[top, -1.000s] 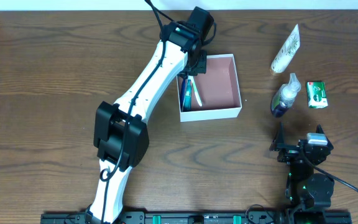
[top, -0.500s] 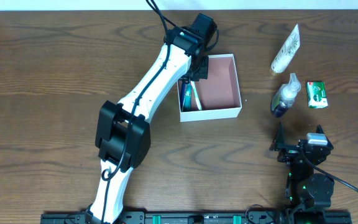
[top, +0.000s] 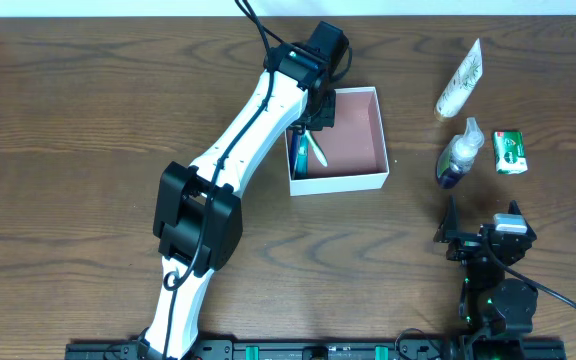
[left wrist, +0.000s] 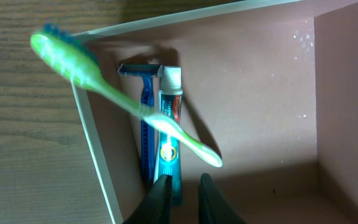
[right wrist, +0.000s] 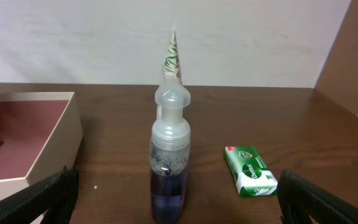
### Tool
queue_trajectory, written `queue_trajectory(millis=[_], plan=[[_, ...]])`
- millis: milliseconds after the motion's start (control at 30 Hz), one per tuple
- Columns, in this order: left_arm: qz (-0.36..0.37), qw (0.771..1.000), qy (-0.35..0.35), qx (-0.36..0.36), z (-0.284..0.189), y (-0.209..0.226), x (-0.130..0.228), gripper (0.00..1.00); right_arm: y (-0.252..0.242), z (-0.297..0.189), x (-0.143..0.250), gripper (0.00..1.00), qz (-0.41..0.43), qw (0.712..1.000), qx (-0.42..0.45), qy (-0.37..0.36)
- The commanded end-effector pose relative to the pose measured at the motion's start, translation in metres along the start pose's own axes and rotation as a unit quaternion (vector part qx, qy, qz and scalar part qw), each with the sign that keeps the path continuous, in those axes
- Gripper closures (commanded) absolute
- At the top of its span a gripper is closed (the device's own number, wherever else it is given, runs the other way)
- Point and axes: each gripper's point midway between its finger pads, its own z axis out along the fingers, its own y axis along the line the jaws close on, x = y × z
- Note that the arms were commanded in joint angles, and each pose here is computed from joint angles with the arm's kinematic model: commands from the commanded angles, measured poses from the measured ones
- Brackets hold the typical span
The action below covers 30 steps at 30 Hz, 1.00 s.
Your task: Pack container
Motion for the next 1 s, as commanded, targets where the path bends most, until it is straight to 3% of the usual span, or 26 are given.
queue_trajectory(millis=[0,233,400,467,567,633,800,967], plan=[[0.004,1.000,0.007,-0.004,0.009,0.001,0.002,0.83,0.003,0.000,0.001,0.01,-0.004,1.000,-0.006,0.000],[-0.003,0.999,-0.021,-0.031,0.009,0.015,-0.012,0.79,0.003,0.000,0.001,0.01,-0.004,1.000,-0.006,0.000],[-0.035,0.994,-0.056,-0.091,0.006,0.061,-0.036,0.76,0.003,0.000,0.001,0.01,-0.004,1.000,-0.006,0.000],[-0.052,0.992,-0.068,-0.095,0.005,0.077,-0.046,0.69,0.003,0.000,0.001,0.01,-0.004,1.000,-0.006,0.000],[-0.089,0.987,-0.090,-0.095,0.003,0.104,-0.064,0.69,0.003,0.000,0.001,0.01,-0.004,1.000,-0.006,0.000],[-0.105,0.985,-0.102,-0.094,0.002,0.118,-0.074,0.71,0.003,0.000,0.001,0.01,-0.004,1.000,-0.006,0.000],[-0.128,0.980,-0.123,-0.090,0.000,0.139,-0.088,0.93,0.003,0.000,0.001,0.01,-0.004,1.000,-0.006,0.000],[-0.117,0.981,-0.123,-0.090,0.000,0.137,-0.089,0.94,0.003,0.000,0.001,0.01,-0.004,1.000,-0.006,0.000]])
